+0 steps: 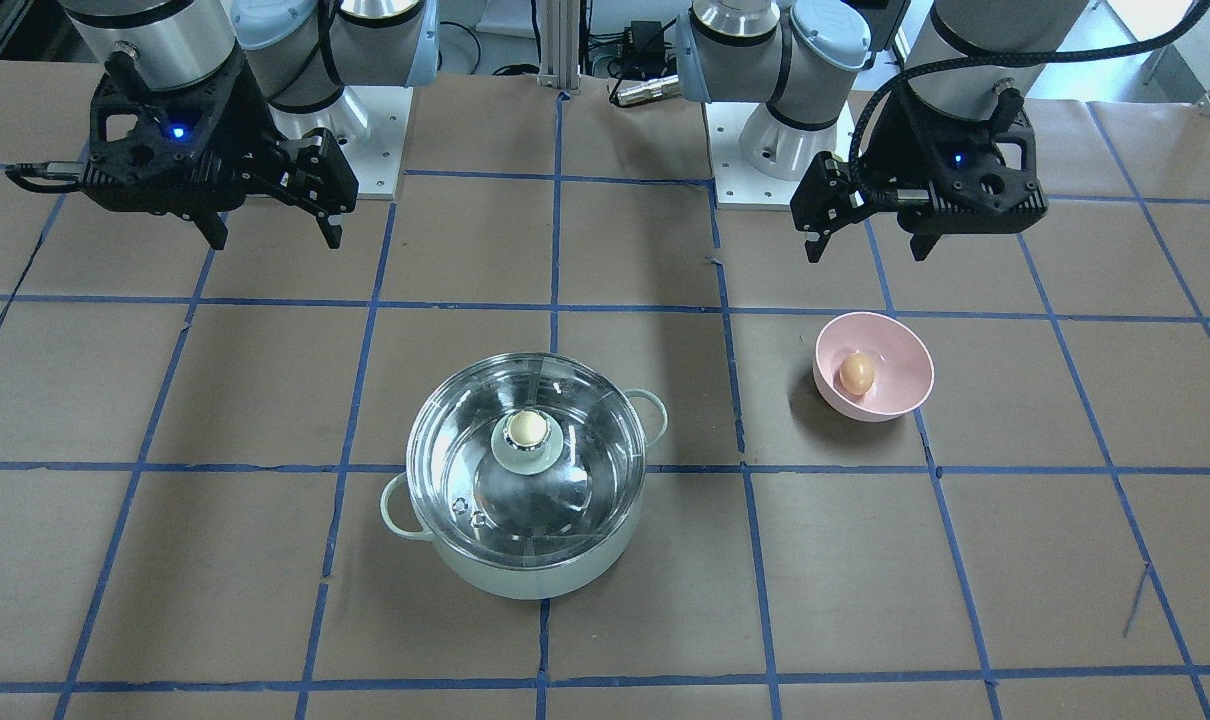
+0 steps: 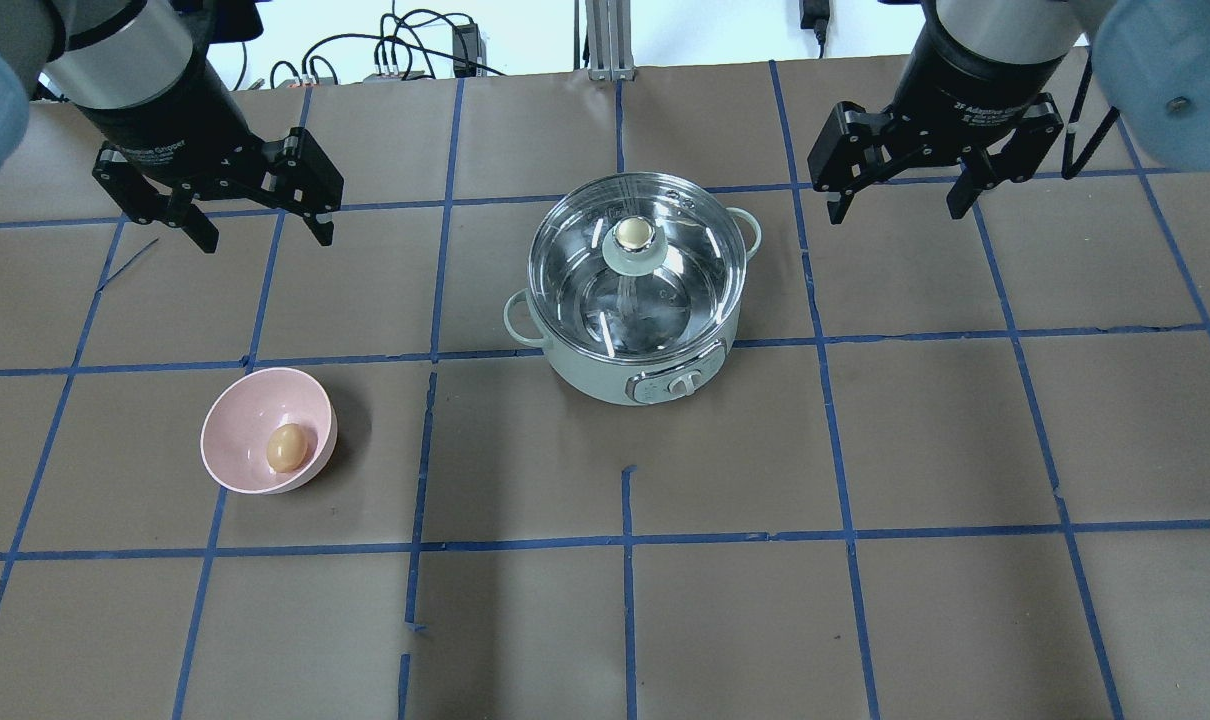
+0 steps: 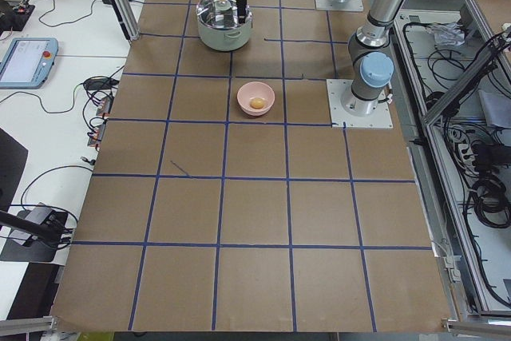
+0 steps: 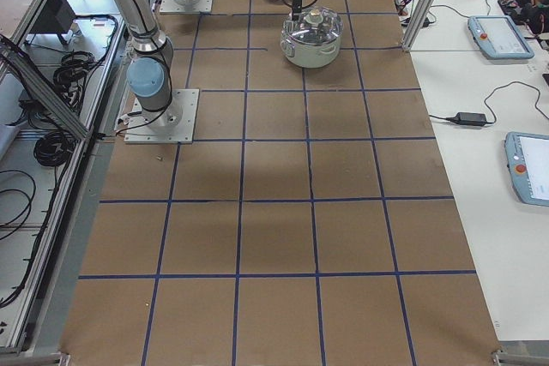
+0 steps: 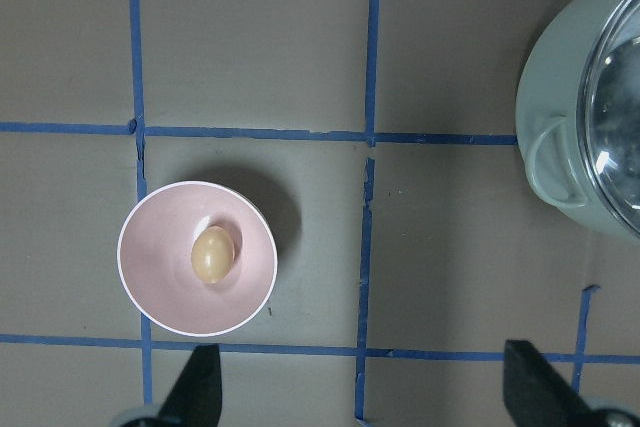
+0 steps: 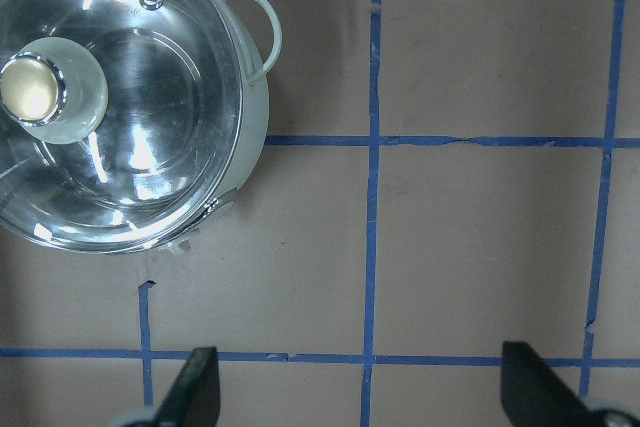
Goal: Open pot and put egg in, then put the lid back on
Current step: 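Move the left gripper down toward the egg in the pink bowl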
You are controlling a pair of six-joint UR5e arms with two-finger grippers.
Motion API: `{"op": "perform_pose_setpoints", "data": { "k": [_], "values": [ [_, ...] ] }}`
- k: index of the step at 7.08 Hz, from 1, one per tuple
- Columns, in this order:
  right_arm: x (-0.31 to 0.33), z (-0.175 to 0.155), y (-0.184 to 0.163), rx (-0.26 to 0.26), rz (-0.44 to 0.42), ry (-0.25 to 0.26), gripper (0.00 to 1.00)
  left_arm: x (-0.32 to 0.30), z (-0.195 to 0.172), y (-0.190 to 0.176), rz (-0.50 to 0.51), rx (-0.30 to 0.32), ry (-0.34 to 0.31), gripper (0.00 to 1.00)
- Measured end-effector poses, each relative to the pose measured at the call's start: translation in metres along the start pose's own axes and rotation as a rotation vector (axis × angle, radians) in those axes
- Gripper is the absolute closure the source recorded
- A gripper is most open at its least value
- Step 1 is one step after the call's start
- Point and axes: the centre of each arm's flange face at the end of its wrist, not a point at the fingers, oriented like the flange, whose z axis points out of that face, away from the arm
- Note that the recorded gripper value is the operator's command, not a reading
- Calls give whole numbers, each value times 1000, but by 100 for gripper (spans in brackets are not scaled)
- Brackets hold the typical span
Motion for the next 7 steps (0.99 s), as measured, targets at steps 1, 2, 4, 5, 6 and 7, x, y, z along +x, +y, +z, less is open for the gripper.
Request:
{"op": "perform_pose_setpoints", "data": {
  "k": [1,2,4,5,6,7],
  "values": [
    [0,1,0,-1,0,0,0,0,0,1,2,-1,-1,0],
    [0,1,0,-1,0,-1,0,-1,-1,2,2,-3,-1,0],
    [0,0,0,0,0,-1,0,0,-1,4,7,-5,-6,0],
    [0,0,0,1,1,-1,0,0,0,5,7,-6,-6,0],
    [0,0,0,2,1,-1,0,-2,2,4,2,-6,-5,0],
    [0,0,0,2,1,-1,0,-5,11,2,-10,-15,-2,0]
  ]
}}
